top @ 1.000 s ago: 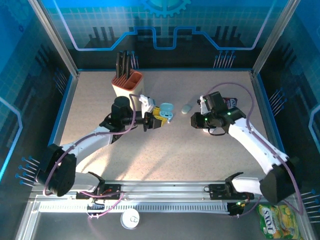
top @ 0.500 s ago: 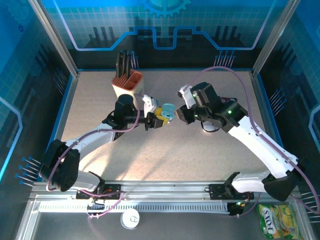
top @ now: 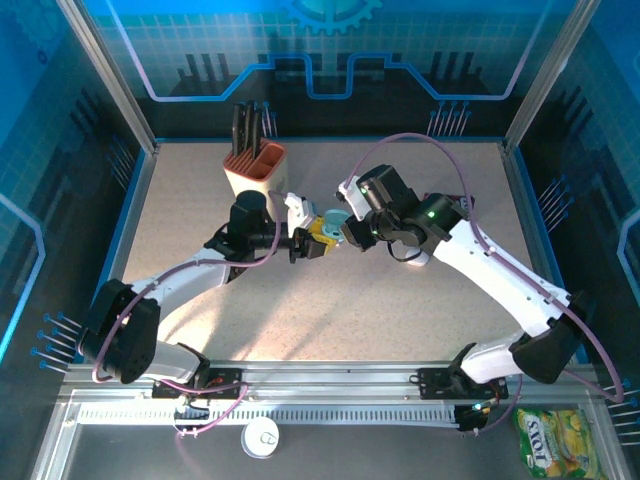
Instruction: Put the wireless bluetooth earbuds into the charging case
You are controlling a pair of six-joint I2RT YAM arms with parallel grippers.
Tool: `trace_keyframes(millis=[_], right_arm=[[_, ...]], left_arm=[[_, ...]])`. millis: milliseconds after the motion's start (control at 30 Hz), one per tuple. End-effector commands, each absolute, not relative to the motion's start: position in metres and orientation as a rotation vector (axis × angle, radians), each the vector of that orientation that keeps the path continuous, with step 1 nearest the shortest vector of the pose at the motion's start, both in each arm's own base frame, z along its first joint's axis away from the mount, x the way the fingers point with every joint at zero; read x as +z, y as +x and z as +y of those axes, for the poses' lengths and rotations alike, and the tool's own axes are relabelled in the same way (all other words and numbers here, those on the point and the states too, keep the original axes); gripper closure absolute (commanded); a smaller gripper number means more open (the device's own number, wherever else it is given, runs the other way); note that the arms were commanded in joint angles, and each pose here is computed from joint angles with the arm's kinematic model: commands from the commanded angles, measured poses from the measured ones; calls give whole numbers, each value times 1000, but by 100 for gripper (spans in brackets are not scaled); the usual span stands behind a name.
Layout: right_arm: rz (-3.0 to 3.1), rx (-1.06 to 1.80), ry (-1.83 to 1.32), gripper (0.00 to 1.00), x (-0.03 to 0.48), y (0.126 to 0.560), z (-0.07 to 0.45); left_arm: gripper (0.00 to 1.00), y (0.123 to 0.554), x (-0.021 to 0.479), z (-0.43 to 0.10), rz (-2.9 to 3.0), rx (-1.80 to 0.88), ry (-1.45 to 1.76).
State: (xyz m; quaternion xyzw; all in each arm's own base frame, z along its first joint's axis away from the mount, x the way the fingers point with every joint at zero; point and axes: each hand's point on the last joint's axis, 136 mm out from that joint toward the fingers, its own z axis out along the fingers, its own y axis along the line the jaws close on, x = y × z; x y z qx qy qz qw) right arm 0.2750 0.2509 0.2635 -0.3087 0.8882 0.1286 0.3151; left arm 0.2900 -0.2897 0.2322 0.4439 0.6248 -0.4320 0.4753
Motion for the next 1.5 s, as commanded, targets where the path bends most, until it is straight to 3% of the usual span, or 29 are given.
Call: trace_keyframes(millis=[0,600,1167,1467], right_arm=[[2343,339,-861,79,263,272,257],[2383,348,-978,77,245,264,267],[2327,408,-865,59,278,271,263],[2192,713,-631,45,319,269,247]], left_arm=[[64,282,248,-291,1432,-1029,1121],[64,282,253,-291,1414,-1029,1121],[64,277,248,-289,1420,-1041,1114],[64,281,244,-286,1419,-1037,1074]])
